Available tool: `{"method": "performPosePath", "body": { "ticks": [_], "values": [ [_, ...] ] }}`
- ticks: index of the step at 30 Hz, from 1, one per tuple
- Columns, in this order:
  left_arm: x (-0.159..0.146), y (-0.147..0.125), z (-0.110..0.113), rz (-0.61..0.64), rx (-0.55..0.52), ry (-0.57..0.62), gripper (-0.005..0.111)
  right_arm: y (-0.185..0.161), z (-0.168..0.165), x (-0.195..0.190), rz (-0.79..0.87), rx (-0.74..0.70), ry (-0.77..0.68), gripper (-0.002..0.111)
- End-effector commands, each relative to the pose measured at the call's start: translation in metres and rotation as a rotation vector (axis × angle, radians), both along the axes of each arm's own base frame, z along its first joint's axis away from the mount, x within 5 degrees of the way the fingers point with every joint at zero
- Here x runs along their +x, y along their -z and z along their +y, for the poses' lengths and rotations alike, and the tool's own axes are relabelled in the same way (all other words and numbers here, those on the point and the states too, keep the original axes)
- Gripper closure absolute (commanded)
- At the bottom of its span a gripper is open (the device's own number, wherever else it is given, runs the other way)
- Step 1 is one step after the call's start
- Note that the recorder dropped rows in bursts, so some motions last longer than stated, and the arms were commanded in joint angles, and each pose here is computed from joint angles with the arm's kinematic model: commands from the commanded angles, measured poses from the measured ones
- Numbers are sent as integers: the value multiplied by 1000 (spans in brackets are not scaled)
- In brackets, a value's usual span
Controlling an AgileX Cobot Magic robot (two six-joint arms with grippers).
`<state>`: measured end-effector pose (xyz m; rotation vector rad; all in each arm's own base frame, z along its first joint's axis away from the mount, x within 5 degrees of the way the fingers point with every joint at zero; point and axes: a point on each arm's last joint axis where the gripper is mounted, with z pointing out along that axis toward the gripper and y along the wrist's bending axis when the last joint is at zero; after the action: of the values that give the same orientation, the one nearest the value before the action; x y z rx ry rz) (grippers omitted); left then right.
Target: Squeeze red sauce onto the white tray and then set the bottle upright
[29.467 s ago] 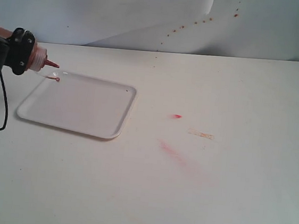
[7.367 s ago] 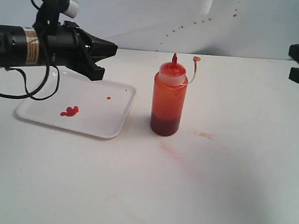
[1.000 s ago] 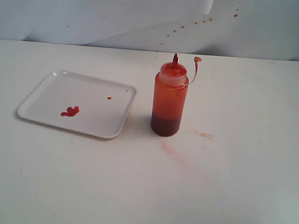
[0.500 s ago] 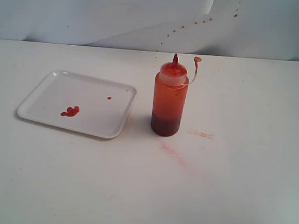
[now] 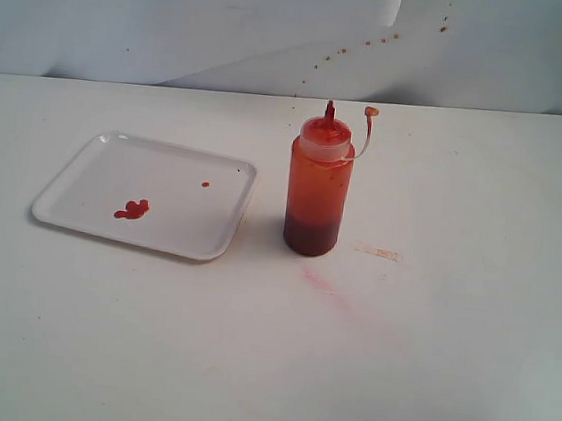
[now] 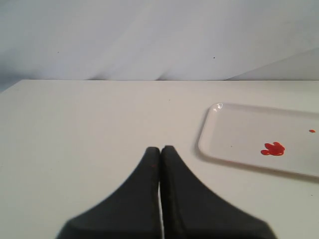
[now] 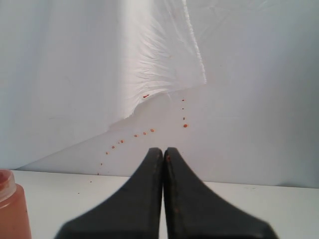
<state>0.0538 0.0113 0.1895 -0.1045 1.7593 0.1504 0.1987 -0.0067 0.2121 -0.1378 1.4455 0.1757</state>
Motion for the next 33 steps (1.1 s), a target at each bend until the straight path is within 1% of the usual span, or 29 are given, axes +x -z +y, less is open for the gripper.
{"method": "performPosePath", "body": {
  "ticks": [1, 28, 30, 33],
  "values": [
    [0, 1, 0, -1, 4, 6, 107, -1, 1, -1, -12, 6, -7, 108],
    [0, 1, 0, 1, 4, 6, 107, -1, 1, -1, -12, 6, -7, 108],
    [0, 1, 0, 0, -5, 7, 107, -1, 1, -1, -12, 6, -7, 108],
    [0, 1, -2, -11, -74, 14, 107, -1, 1, -1, -12, 6, -7, 108]
  ]
}}
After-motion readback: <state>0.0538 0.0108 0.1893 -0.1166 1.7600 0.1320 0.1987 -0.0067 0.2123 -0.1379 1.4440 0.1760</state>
